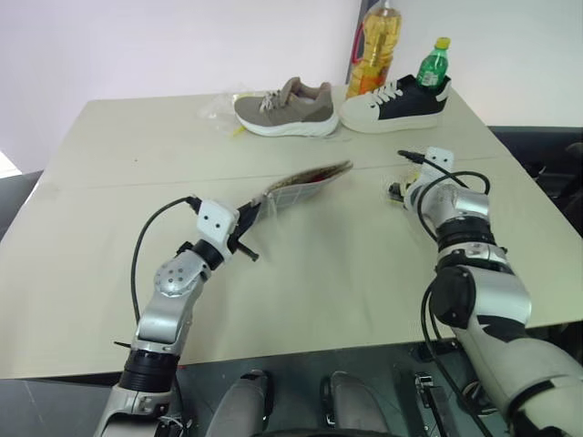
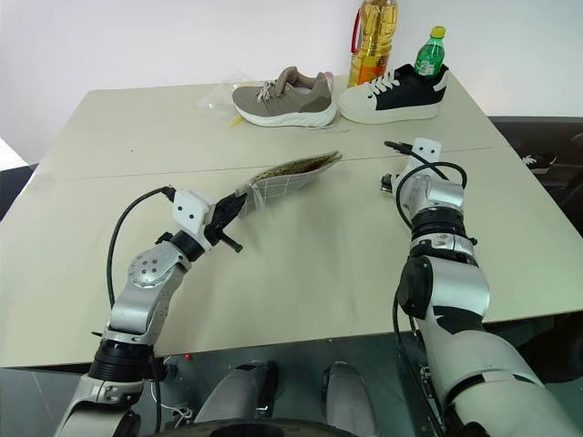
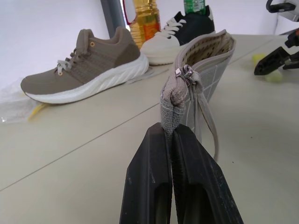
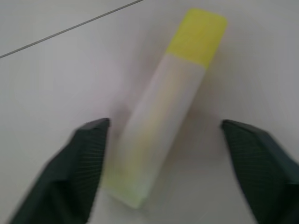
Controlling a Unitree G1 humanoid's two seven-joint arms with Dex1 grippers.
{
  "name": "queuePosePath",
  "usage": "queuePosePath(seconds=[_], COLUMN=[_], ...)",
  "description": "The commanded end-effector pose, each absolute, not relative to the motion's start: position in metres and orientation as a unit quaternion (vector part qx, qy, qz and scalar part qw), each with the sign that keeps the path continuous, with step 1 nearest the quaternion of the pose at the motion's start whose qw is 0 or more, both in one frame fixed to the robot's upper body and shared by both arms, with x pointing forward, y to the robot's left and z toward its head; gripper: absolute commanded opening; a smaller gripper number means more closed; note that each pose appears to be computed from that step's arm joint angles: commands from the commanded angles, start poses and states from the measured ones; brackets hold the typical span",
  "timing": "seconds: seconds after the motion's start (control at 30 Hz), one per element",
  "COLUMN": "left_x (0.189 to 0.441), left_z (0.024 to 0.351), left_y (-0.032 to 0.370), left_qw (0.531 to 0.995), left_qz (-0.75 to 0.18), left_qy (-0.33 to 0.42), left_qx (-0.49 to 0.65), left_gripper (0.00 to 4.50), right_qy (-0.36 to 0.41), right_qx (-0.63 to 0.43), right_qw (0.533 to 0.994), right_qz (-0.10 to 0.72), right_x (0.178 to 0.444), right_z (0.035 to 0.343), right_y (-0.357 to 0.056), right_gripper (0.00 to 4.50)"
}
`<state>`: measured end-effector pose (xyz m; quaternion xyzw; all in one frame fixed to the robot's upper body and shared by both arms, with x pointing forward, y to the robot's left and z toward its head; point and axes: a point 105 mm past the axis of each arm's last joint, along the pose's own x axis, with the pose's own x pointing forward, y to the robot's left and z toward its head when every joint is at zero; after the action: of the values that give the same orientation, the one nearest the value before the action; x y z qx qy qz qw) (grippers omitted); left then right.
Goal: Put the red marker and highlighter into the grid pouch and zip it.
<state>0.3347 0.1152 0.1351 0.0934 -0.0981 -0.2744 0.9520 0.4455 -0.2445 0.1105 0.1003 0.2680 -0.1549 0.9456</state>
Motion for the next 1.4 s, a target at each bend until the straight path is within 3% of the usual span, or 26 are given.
queuePosePath(seconds=[0.03,0.13,0.27,0.37,0.57,0.73,1.27,1.4], left_x=[0.330,0.330,0.329,0.328,0.326,0.326,0.319,0.310], left_z=[0.149,0.148,0.148,0.149,0.152,0.153,0.157,0.155], left_y=[0.114,0.114,0.112,0.112,0.111,0.108,0.097,0.088], left_qw=[0.948,0.948,0.946,0.943,0.936,0.929,0.915,0.900], left_qz=[-0.275,-0.275,-0.281,-0.288,-0.308,-0.325,-0.358,-0.392], left_qy=[-0.126,-0.125,-0.125,-0.125,-0.126,-0.126,-0.131,-0.128], left_qx=[0.102,0.101,0.105,0.107,0.114,0.123,0.131,0.143], left_gripper=[0.00,0.00,0.00,0.00,0.00,0.00,0.00,0.00], right_qy=[0.271,0.267,0.226,0.121,-0.014,-0.043,-0.035,-0.043], right_qx=[0.112,0.108,0.069,-0.104,-0.374,-0.471,-0.565,-0.625], right_qw=[0.942,0.940,0.956,0.983,0.917,0.834,0.745,0.685], right_qz=[-0.165,-0.184,-0.173,-0.090,0.134,0.284,0.353,0.371], right_x=[0.444,0.440,0.436,0.432,0.393,0.356,0.353,0.351], right_z=[0.112,0.114,0.135,0.183,0.228,0.222,0.202,0.198], right_y=[-0.248,-0.259,-0.271,-0.270,-0.224,-0.195,-0.180,-0.170], right_gripper=[2.20,0.83,0.85,0.85,0.85,0.85,0.85,0.85])
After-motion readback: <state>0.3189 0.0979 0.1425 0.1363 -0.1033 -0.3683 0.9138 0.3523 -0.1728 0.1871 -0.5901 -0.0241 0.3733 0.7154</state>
